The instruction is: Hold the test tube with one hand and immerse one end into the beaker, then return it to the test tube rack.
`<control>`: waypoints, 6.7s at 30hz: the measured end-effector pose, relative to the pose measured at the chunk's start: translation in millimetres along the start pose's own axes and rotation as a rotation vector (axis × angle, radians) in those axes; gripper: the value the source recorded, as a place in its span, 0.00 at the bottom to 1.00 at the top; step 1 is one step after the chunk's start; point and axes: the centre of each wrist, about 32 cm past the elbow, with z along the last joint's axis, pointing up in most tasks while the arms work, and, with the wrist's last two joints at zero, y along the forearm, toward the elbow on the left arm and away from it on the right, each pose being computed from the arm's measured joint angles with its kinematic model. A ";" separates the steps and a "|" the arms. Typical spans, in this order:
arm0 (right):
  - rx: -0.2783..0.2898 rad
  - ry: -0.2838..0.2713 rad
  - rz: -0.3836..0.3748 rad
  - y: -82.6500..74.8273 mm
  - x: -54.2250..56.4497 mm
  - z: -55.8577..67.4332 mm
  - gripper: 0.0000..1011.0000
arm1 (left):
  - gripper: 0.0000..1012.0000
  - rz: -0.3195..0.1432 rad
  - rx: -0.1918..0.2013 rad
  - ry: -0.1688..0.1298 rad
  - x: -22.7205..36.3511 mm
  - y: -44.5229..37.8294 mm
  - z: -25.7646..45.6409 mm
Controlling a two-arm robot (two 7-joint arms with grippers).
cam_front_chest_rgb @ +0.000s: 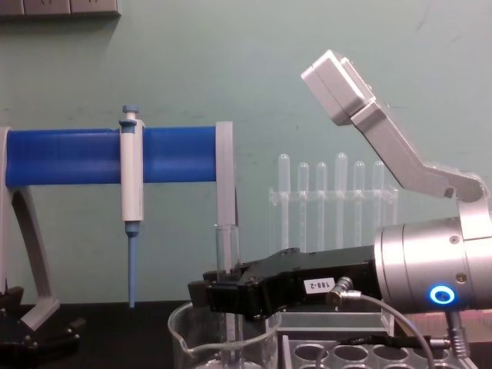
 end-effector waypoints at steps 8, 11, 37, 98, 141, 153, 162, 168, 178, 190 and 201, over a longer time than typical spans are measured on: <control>0.000 0.000 0.000 0.0 0.0 0.0 0.22 | 0.99 0.000 0.000 0.000 0.0 0.0 0.0; 0.000 0.000 0.000 0.0 0.0 0.0 0.22 | 0.99 0.000 0.000 0.000 0.0 0.0 0.0; 0.000 0.000 0.000 0.0 0.0 0.0 0.22 | 0.99 0.000 0.000 0.000 0.0 0.0 0.0; 0.000 0.000 0.000 0.0 0.0 0.0 0.22 | 0.99 0.000 0.000 0.000 0.0 0.0 0.0; 0.112 -0.091 -0.020 -21.5 -0.1 52.9 0.22 | 0.99 0.000 0.000 0.000 0.0 0.0 0.0; 0.151 -0.157 -0.044 -56.5 -15.5 90.0 0.22 | 0.99 0.000 0.000 0.000 0.0 0.0 0.0; 0.149 -0.162 -0.079 -91.2 -33.0 93.5 0.22 | 0.99 0.000 0.000 0.000 0.0 0.0 0.0; 0.130 -0.122 -0.130 -113.8 -42.3 72.0 0.22 | 0.99 0.000 0.000 0.000 0.0 0.0 0.0; 0.111 -0.077 -0.186 -123.7 -41.0 44.5 0.22 | 0.99 0.000 0.000 0.000 0.0 0.0 0.0; 0.100 -0.033 -0.239 -123.0 -34.6 20.5 0.22 | 0.99 0.000 0.000 0.000 0.0 0.0 0.0; 0.090 -0.013 -0.270 -118.2 -26.5 5.2 0.22 | 0.99 0.000 0.000 0.000 0.0 0.0 0.0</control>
